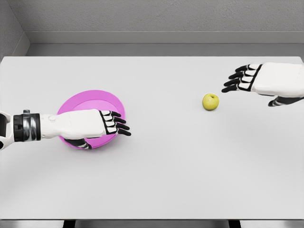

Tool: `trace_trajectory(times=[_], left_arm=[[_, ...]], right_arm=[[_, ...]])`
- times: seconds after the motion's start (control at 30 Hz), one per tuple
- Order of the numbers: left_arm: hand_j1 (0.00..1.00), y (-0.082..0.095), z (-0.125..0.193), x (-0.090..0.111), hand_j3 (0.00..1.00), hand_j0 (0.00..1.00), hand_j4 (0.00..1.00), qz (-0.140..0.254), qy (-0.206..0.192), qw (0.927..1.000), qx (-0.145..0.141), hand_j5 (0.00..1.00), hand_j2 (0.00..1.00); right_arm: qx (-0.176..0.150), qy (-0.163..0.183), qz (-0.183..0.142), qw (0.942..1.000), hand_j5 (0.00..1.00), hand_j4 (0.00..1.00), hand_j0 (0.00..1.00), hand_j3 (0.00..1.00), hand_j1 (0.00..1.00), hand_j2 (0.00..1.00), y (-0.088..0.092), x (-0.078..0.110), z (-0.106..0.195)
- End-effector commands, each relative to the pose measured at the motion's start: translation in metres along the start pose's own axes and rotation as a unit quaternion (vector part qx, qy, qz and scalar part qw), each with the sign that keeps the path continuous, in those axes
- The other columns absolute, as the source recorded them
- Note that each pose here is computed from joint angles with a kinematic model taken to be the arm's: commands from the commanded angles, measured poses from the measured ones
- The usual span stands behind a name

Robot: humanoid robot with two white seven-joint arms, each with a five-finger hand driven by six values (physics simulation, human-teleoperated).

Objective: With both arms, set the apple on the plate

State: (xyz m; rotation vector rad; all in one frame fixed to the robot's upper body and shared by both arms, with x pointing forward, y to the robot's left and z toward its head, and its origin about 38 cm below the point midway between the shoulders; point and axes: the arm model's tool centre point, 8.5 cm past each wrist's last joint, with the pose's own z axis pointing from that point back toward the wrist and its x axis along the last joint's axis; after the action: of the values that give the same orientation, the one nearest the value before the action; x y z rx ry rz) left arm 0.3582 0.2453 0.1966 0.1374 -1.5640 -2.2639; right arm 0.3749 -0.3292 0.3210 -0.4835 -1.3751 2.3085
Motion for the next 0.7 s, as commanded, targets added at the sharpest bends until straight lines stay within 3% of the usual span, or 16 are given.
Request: trace_trajectory(times=[0.0, 0.23, 0.33, 0.43, 0.5, 0.53, 0.6, 0.63, 0.67], left_arm=[[1.00, 0.000, 0.000, 0.000, 1.00, 1.00, 1.00, 0.003, -0.001, 1.0000, 0.002, 1.00, 1.00], [1.00, 0.000, 0.000, 0.000, 1.00, 1.00, 1.00, 0.002, 0.000, 1.0000, 0.002, 1.00, 1.00], [1.00, 0.000, 0.000, 0.001, 1.00, 1.00, 1.00, 0.002, -0.001, 1.0000, 0.001, 1.00, 1.00], [1.00, 0.000, 0.000, 0.001, 1.00, 1.00, 1.00, 0.002, -0.001, 1.0000, 0.001, 1.00, 1.00], [1.00, 0.000, 0.000, 0.001, 1.00, 1.00, 1.00, 0.002, -0.001, 1.0000, 0.001, 1.00, 1.00], [1.00, 0.000, 0.000, 0.001, 1.00, 1.00, 1.00, 0.002, -0.001, 1.0000, 0.000, 1.00, 1.00], [1.00, 0.000, -0.001, 0.001, 1.00, 1.00, 1.00, 0.003, -0.002, 1.0000, 0.001, 1.00, 1.00], [1.00, 0.000, 0.000, 0.001, 1.00, 1.00, 1.00, 0.002, -0.001, 1.0000, 0.000, 1.00, 1.00], [1.00, 0.000, -0.001, 0.001, 1.00, 1.00, 1.00, 0.002, -0.002, 1.0000, 0.000, 1.00, 1.00]], right_arm=[[0.000, -0.001, -0.002, 1.0000, 1.00, 1.00, 1.00, 1.00, 1.00, 1.00, 0.000, 0.000, -0.001], [-0.014, 0.000, 0.006, 0.9999, 1.00, 1.00, 1.00, 1.00, 1.00, 1.00, -0.010, -0.001, -0.001], [-0.042, -0.004, -0.001, 0.9991, 1.00, 1.00, 1.00, 1.00, 1.00, 1.00, -0.012, 0.000, -0.002], [-0.029, -0.029, -0.039, 0.9984, 1.00, 1.00, 1.00, 1.00, 1.00, 1.00, 0.000, 0.002, -0.012], [-0.058, -0.079, -0.086, 0.9914, 1.00, 1.00, 1.00, 1.00, 1.00, 1.00, -0.002, 0.012, -0.031], [-0.068, -0.088, -0.103, 0.9885, 0.99, 0.99, 0.99, 0.99, 0.99, 0.99, -0.003, 0.012, -0.032], [-0.072, -0.083, -0.112, 0.9876, 0.93, 0.93, 0.93, 0.93, 0.93, 0.93, 0.000, 0.007, -0.033], [-0.073, -0.081, -0.116, 0.9873, 1.00, 1.00, 1.00, 1.00, 1.00, 1.00, 0.001, 0.004, -0.034], [-0.075, -0.079, -0.120, 0.9867, 1.00, 1.00, 1.00, 1.00, 1.00, 1.00, 0.002, 0.001, -0.036]])
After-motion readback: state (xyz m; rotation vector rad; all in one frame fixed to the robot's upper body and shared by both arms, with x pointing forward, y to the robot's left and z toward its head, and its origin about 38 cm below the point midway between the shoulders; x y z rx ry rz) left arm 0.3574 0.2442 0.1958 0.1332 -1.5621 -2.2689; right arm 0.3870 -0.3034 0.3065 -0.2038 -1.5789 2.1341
